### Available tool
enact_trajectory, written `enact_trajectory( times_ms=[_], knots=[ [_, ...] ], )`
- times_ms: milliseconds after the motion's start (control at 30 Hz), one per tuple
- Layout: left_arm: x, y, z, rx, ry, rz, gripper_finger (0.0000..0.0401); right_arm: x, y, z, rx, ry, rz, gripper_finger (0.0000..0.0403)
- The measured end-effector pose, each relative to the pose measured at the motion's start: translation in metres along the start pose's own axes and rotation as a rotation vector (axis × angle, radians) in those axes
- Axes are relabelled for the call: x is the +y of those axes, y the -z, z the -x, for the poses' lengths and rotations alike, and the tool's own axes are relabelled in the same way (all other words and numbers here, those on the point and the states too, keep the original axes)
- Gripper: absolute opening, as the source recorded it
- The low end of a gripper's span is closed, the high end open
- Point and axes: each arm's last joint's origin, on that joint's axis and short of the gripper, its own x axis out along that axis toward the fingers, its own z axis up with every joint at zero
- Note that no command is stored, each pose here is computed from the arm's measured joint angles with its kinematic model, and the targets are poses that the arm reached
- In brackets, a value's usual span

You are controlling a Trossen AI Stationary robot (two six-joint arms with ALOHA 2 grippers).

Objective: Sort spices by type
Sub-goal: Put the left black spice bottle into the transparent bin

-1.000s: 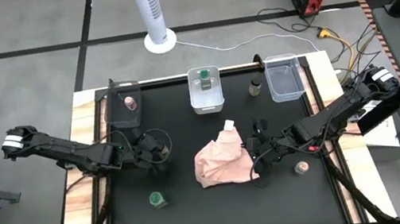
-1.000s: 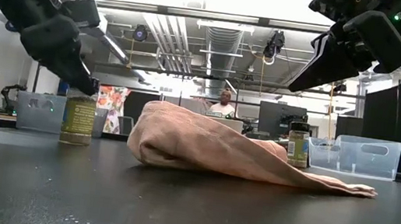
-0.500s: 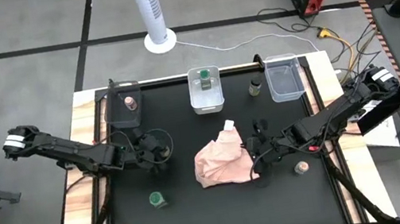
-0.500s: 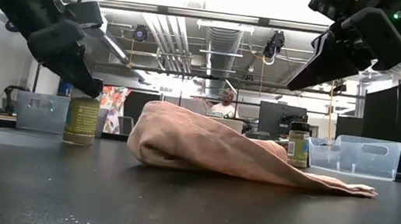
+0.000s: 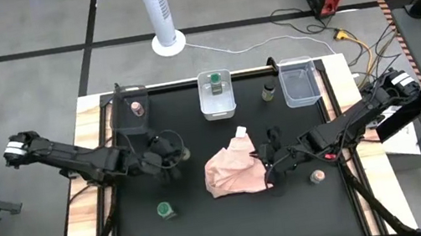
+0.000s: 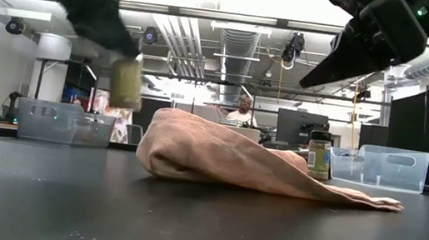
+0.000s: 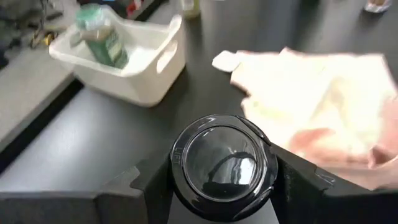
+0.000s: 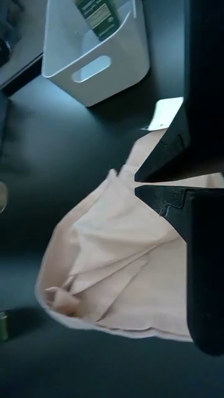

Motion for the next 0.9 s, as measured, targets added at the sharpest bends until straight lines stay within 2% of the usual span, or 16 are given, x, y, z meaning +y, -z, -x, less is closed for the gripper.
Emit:
enact_trajectory(
  times_ms=[233,367,467,633,767,900],
  knots=[
    [-0.007,-0.023,0.005,-0.067,0.026,-0.041,0.0193,0.002,-0.005,-0.001,-0.095,-0.015,-0.007,0.0013],
    [-0.012,-0.027,0.0,-0.084,0.031,-0.044,0.0194,0.002,-0.008,-0.001,-0.135,-0.022,-0.011,0.0036],
    [-0.017,-0.028,-0.006,-0.102,0.035,-0.031,0.0194,0.002,-0.011,-0.001,-0.161,-0.025,-0.018,0.0078],
    [-0.027,-0.028,-0.019,-0.125,0.042,-0.03,0.0195,0.006,-0.018,-0.004,-0.244,-0.03,-0.013,0.0174],
    [-0.037,-0.038,-0.027,-0.186,0.057,-0.019,0.0195,0.012,-0.02,-0.018,-0.314,-0.02,0.026,0.0246],
    [-0.047,-0.054,-0.033,-0.208,0.06,-0.034,0.0195,0.012,-0.018,-0.038,-0.328,0.01,0.022,0.0301]
  ],
)
